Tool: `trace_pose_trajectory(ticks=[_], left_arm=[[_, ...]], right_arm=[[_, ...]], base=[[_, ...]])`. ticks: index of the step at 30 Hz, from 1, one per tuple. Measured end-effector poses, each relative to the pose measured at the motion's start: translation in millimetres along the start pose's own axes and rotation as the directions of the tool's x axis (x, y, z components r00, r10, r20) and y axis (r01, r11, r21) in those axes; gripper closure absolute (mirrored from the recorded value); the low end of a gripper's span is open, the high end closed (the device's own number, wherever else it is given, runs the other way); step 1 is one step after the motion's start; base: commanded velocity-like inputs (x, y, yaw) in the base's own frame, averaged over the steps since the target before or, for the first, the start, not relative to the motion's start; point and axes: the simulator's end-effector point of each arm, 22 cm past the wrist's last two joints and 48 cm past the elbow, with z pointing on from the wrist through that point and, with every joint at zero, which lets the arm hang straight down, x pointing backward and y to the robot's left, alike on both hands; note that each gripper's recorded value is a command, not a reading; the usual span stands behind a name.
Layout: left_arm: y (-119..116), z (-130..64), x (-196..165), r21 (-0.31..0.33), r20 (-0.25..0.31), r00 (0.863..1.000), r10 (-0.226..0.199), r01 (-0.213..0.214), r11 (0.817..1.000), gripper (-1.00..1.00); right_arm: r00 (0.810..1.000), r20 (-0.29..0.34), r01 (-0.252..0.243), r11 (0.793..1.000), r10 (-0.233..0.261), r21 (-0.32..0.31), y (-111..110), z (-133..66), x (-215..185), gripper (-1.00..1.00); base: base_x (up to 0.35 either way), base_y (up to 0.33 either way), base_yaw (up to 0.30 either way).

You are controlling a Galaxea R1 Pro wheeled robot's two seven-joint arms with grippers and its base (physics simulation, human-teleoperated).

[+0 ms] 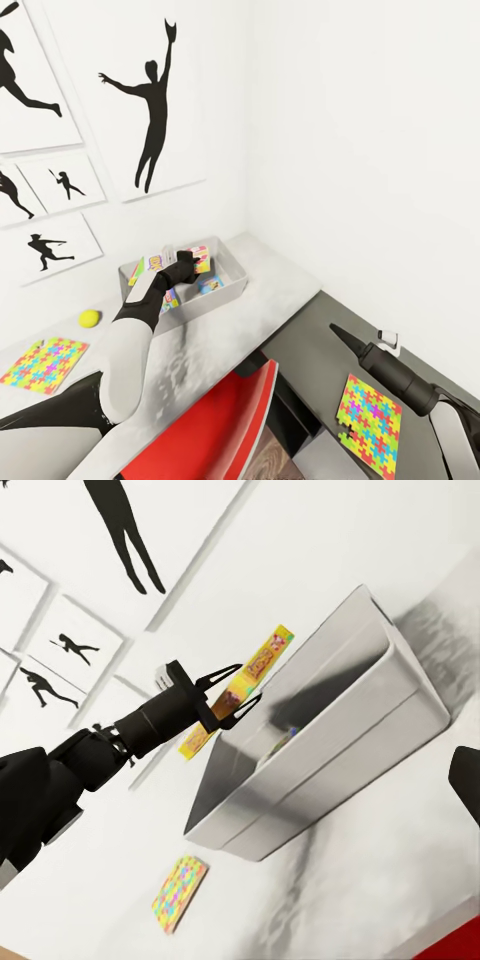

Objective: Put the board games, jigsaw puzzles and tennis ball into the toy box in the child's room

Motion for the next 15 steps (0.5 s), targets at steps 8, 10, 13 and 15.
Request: trace_pose_trajectory(ticks=[8, 10, 13, 15], left_arm=[[9.2, 3.9, -1.5, -0.012, 0.0, 1.0, -0.004, 0.004, 1.0, 1.0], [11.5, 5.0, -1.7, -0.016, 0.0, 1.0, -0.005, 0.005, 1.0, 1.0], [15.0, 6.4, -2.2, -0.02, 0.0, 1.0, -0.006, 0.006, 1.0, 1.0], [17.3, 7.4, -2.6, -0.023, 0.001, 1.0, -0.007, 0.007, 1.0, 1.0]], right_arm=[[1.0, -0.005, -0.008, 1.0, 0.008, 0.008, -5.5, 0.4, 3.4, -1.0], [1.0, -0.007, -0.009, 1.0, 0.009, 0.011, -6.9, 0.3, 4.2, -1.0], [1.0, -0.009, -0.012, 1.0, 0.012, 0.014, -9.0, 0.4, 5.4, -1.0], [1.0, -0.01, -0.014, 1.0, 0.014, 0.016, -10.3, 0.6, 6.3, -1.0]], base=[[0.0, 0.0, 0.0], [0.0, 0.0, 0.0], [0.0, 0.0, 0.0], [0.0, 0.0, 0.0]])
